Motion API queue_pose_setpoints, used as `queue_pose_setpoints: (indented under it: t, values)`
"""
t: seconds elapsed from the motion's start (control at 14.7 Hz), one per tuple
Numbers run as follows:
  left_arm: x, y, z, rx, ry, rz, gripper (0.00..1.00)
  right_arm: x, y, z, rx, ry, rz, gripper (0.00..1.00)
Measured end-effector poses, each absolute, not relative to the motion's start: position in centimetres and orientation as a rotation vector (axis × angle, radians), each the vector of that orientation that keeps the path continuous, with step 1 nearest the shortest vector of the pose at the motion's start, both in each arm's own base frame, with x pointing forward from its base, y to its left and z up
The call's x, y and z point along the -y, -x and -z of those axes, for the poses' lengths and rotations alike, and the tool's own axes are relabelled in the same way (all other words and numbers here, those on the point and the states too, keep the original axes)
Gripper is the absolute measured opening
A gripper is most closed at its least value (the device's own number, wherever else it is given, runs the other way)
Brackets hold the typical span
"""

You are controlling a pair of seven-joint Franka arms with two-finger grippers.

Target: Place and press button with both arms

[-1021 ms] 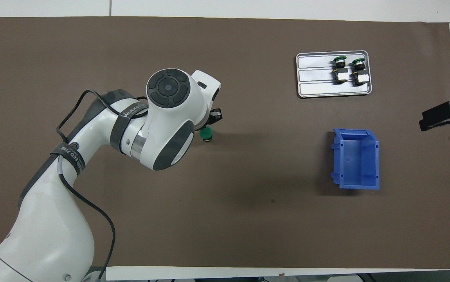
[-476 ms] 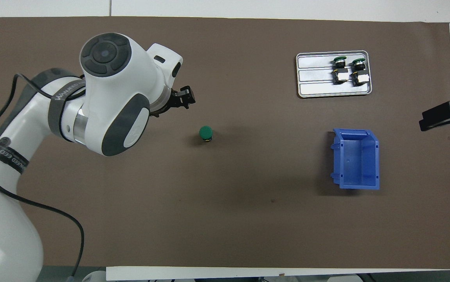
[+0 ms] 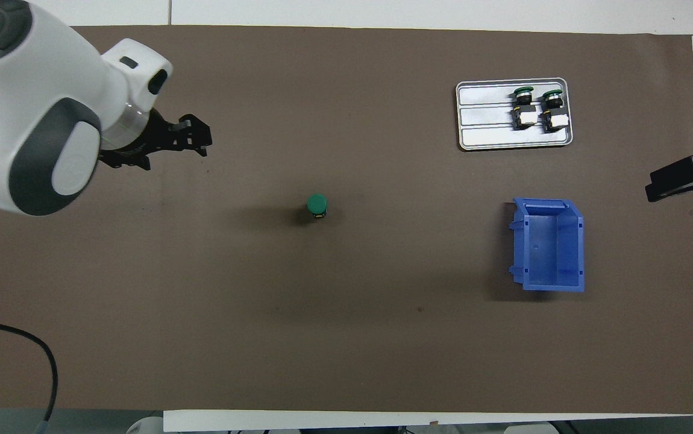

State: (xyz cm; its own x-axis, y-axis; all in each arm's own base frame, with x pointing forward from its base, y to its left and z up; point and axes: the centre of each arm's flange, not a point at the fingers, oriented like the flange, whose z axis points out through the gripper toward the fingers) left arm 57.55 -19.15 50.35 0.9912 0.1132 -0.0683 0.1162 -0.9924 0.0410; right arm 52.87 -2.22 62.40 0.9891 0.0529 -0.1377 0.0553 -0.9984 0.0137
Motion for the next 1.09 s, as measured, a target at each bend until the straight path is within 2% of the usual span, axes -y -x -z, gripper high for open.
queue_pose_setpoints:
  t: [0.27, 0.61, 0.82, 1.09]
  values:
    - [11.0, -57.3, -53.6, -0.147, -3.088, 0.137, 0.99, 2.1, -52.8, -62.4, -0.087, -3.115, 0.221, 1.00]
    - [4.7, -55.3, -57.0, -0.091, -3.122, 0.165, 0.99, -0.3, -53.0, -62.4, -0.144, -3.158, 0.201, 1.00]
    - [2.6, -53.9, -59.0, -0.089, -3.121, 0.163, 0.99, -7.7, -53.7, -62.0, -0.123, -3.185, 0.162, 1.00]
    - [2.5, -52.8, -59.9, -0.085, -3.122, 0.189, 0.99, -22.6, -54.9, -59.9, -0.032, -3.205, 0.137, 1.00]
